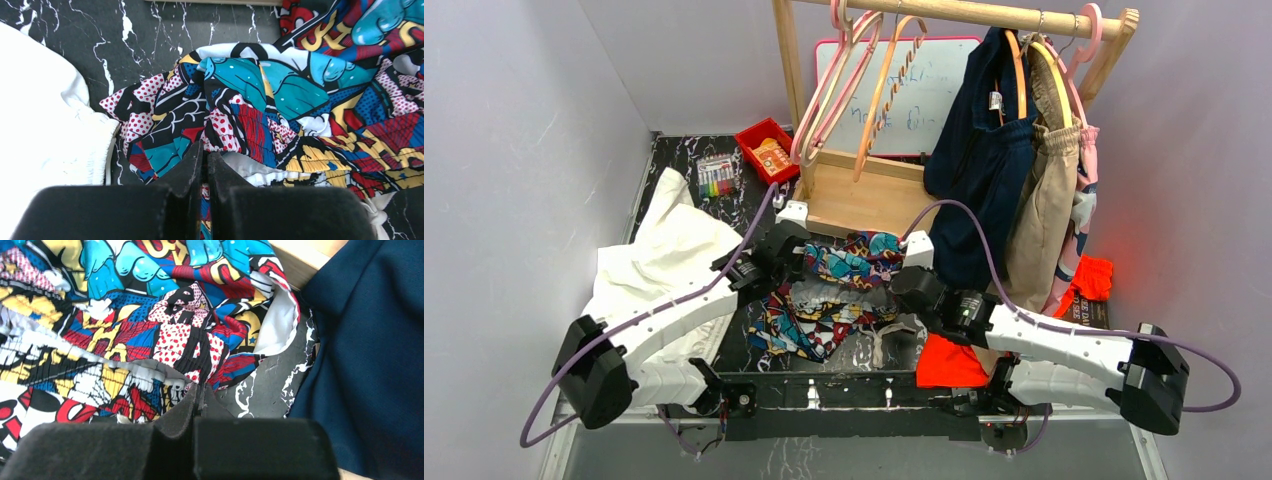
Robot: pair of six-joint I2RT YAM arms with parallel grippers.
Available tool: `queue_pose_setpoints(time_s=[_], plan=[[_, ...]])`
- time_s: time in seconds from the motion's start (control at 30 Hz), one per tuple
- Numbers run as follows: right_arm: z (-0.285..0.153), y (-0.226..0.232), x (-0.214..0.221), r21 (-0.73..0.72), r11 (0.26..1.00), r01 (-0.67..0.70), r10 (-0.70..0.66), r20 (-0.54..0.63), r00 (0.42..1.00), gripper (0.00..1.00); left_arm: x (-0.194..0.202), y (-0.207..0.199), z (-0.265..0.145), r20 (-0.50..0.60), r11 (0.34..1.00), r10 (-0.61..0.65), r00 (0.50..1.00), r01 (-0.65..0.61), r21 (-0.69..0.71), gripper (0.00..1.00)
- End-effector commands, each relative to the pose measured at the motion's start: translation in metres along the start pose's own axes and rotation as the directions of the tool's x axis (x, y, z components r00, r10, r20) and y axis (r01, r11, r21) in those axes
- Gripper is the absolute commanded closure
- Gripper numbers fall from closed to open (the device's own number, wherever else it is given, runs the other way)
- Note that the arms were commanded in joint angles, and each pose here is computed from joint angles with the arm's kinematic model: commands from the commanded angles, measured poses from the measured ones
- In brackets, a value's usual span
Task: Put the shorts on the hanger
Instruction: Adjust the shorts at the center of the board.
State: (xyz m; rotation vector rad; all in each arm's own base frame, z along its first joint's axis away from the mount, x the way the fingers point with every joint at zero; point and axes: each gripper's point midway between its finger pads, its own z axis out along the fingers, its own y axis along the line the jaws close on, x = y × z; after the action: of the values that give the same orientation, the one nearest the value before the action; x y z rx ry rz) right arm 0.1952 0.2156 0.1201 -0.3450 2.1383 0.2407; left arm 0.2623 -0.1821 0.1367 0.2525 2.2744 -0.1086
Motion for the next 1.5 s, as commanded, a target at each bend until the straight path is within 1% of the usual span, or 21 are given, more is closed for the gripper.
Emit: queue_pose_setpoints(time_s=[0.0, 0.13, 0.23, 0.3, 0.43, 0.57, 0.6, 0.63, 0.73, 0.8, 0.87, 0.97, 1.03, 1.1, 1.13, 1.3, 1.47], plan=[[0.012, 0.009, -0.019, -0.085, 0.99, -0.116, 0.117, 0.009, 0.993, 1.0, -0.01, -0.004, 0.004, 0.025, 0.999, -0.037, 0.999, 0.037, 0.0, 1.0], [0.022, 0.0, -0.031, -0.08, 0.978, -0.192, 0.193, -0.003, 0.981, 1.0, -0.01, -0.01, 0.007, 0.019, 0.996, -0.083, 0.996, 0.083, 0.015, 1.0], [0.023, -0.008, -0.041, -0.09, 0.962, -0.258, 0.26, 0.015, 0.965, 1.0, -0.007, -0.008, 0.007, 0.012, 0.995, -0.099, 0.995, 0.099, 0.001, 1.0], [0.025, -0.017, -0.042, -0.071, 0.955, -0.287, 0.289, 0.02, 0.957, 1.0, -0.002, -0.006, 0.008, 0.006, 0.995, -0.102, 0.995, 0.102, -0.007, 1.0], [0.027, -0.03, -0.034, -0.027, 0.952, -0.305, 0.305, 0.003, 0.952, 1.0, 0.008, -0.007, 0.011, -0.018, 0.993, -0.119, 0.993, 0.119, -0.008, 1.0], [0.022, -0.024, -0.036, -0.071, 0.959, -0.275, 0.276, -0.002, 0.961, 1.0, 0.009, -0.011, 0.014, -0.038, 0.992, -0.123, 0.992, 0.123, 0.001, 1.0], [0.02, -0.023, -0.036, -0.083, 0.962, -0.262, 0.262, -0.007, 0.965, 0.94, 0.008, -0.012, 0.014, -0.039, 0.992, -0.123, 0.992, 0.123, 0.002, 1.0], [0.017, -0.021, -0.038, -0.107, 0.963, -0.246, 0.247, -0.005, 0.969, 0.86, 0.009, -0.012, 0.015, -0.041, 0.992, -0.123, 0.992, 0.123, 0.002, 1.0], [0.008, -0.01, -0.042, -0.188, 0.964, -0.186, 0.188, -0.007, 0.982, 0.56, 0.01, -0.011, 0.016, -0.043, 0.993, -0.121, 0.992, 0.121, -0.002, 1.0], [0.004, -0.003, -0.041, -0.236, 0.961, -0.146, 0.145, -0.024, 0.989, 0.46, 0.011, -0.011, 0.016, -0.043, 0.993, -0.121, 0.992, 0.121, -0.004, 1.0], [0.003, 0.005, -0.036, -0.281, 0.955, -0.1, 0.089, -0.051, 0.995, 0.41, 0.011, -0.011, 0.017, -0.043, 0.993, -0.121, 0.992, 0.12, -0.006, 1.0], [0.004, 0.012, -0.03, -0.303, 0.952, -0.047, 0.024, -0.08, 0.997, 0.33, 0.01, -0.012, 0.019, -0.046, 0.993, -0.119, 0.992, 0.118, -0.01, 1.0], [0.006, 0.016, -0.027, -0.286, 0.958, -0.011, -0.015, -0.086, 0.996, 0.28, 0.009, -0.012, 0.019, -0.049, 0.993, -0.115, 0.992, 0.114, -0.015, 1.0], [0.008, 0.016, -0.025, -0.246, 0.969, 0.028, -0.05, -0.083, 0.995, 0.19, 0.008, -0.011, 0.019, -0.048, 0.994, -0.11, 0.993, 0.109, -0.021, 1.0], [0.009, 0.015, -0.026, -0.218, 0.975, 0.045, -0.064, -0.077, 0.995, 0.16, 0.007, -0.011, 0.019, -0.047, 0.994, -0.107, 0.993, 0.106, -0.023, 1.0], [0.018, 0.0, -0.026, -0.054, 0.99, 0.129, -0.133, -0.08, 0.988, 0.13, 0.005, -0.01, 0.018, -0.043, 0.995, -0.099, 0.994, 0.098, -0.026, 1.0], [0.029, -0.009, -0.024, 0.034, 0.978, 0.208, -0.202, -0.123, 0.972, 0.14, 0.004, -0.01, 0.016, -0.04, 0.995, -0.1, 0.994, 0.1, -0.019, 1.0]])
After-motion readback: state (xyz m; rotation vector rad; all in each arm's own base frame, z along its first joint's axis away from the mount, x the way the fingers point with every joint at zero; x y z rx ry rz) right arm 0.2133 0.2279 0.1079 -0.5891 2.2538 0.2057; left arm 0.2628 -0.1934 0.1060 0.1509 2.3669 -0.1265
